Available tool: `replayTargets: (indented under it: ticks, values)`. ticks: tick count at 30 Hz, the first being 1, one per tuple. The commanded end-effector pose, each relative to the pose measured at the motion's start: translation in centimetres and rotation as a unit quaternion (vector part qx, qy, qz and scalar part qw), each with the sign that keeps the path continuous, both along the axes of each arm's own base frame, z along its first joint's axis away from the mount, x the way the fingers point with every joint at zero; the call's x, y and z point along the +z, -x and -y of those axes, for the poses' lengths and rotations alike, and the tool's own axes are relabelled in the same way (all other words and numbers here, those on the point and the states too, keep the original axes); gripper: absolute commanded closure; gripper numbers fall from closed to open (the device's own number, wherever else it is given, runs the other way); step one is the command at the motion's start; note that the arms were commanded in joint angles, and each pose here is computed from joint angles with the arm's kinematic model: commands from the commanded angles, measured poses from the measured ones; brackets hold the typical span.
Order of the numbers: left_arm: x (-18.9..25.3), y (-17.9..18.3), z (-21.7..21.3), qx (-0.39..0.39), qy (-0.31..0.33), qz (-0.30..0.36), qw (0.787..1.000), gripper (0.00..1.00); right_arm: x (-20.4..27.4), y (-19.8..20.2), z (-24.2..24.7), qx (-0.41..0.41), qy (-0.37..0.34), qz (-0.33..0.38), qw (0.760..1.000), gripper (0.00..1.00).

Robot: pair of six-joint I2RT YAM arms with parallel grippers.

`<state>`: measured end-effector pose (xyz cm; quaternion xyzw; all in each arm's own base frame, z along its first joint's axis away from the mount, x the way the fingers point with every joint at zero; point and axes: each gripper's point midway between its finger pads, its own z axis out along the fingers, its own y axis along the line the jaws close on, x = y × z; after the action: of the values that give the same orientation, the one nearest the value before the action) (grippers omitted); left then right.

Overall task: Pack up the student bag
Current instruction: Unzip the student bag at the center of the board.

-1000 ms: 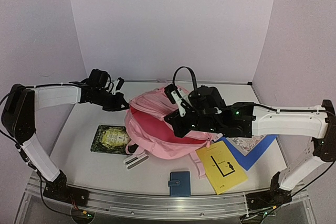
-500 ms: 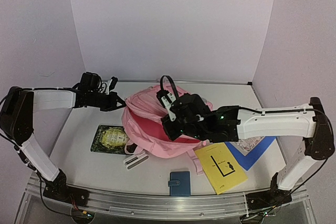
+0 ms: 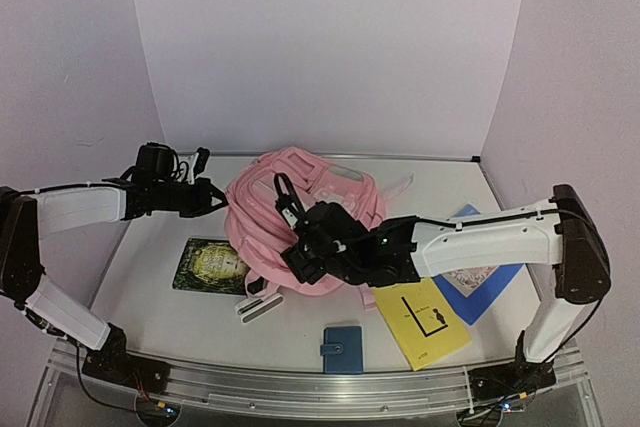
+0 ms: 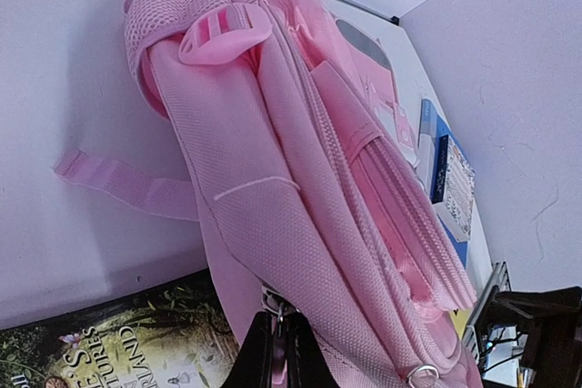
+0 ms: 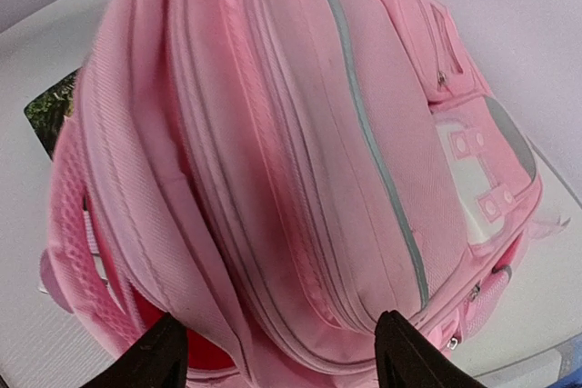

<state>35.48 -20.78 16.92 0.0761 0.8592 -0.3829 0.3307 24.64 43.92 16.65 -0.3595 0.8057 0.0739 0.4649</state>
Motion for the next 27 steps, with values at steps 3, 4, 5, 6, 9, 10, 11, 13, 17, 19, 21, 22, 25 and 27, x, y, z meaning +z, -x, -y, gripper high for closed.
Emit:
replayTargets:
  ticks: [3,4,5,6,9,10,11,13,17,19,21,22,25,27]
  values:
    - [3.8,-0.9,0.5,0.001,0.031,0.059,0.998,1.00,5.3,1.8,-1.9,0.010,-0.059,0.030,0.998,0.20]
    - [3.9,-0.9,0.5,0.001,0.032,0.060,0.998,1.00,5.1,1.5,-1.7,0.003,-0.054,0.035,0.998,0.19]
    - [4.0,-0.9,0.5,0.003,0.032,0.061,0.998,1.00,4.9,1.3,-1.6,-0.005,-0.048,0.041,0.998,0.19]
    - [4.1,-0.8,0.4,0.004,0.032,0.062,0.998,1.00,4.7,1.0,-1.6,-0.012,-0.041,0.046,0.998,0.18]
    - [4.3,-0.7,0.3,0.004,0.030,0.064,0.997,1.00,4.2,0.1,-1.4,-0.038,-0.027,0.062,0.997,0.18]
    - [4.2,-0.6,0.3,0.005,0.029,0.064,0.998,1.00,4.1,-0.1,-1.4,-0.046,-0.024,0.067,0.996,0.18]
    - [4.2,-0.6,0.2,0.006,0.028,0.064,0.998,1.00,4.2,-0.4,-1.3,-0.054,-0.022,0.072,0.996,0.18]
    - [4.1,-0.5,0.2,0.007,0.026,0.063,0.998,1.00,4.1,-0.6,-1.5,-0.057,-0.017,0.077,0.995,0.19]
    - [4.3,-0.4,0.1,0.007,0.026,0.064,0.998,1.00,3.4,-0.4,-2.3,-0.039,-0.008,0.071,0.997,0.21]
    - [4.3,-0.5,0.1,0.008,0.024,0.065,0.998,1.00,3.0,-0.2,-2.5,-0.031,-0.005,0.065,0.997,0.21]
    - [4.2,-0.5,0.0,0.010,0.020,0.064,0.998,1.00,2.8,0.1,-2.5,-0.022,-0.004,0.058,0.998,0.20]
    - [4.2,-0.6,0.0,0.010,0.019,0.064,0.998,1.00,2.7,0.2,-2.3,-0.021,-0.004,0.056,0.998,0.20]
    - [4.5,-0.8,0.0,0.011,0.017,0.068,0.997,1.00,2.1,0.3,-1.5,-0.024,0.005,0.055,0.998,0.18]
    - [4.6,-0.9,0.0,0.011,0.017,0.070,0.997,1.00,1.6,0.4,-1.0,-0.027,0.012,0.054,0.998,0.18]
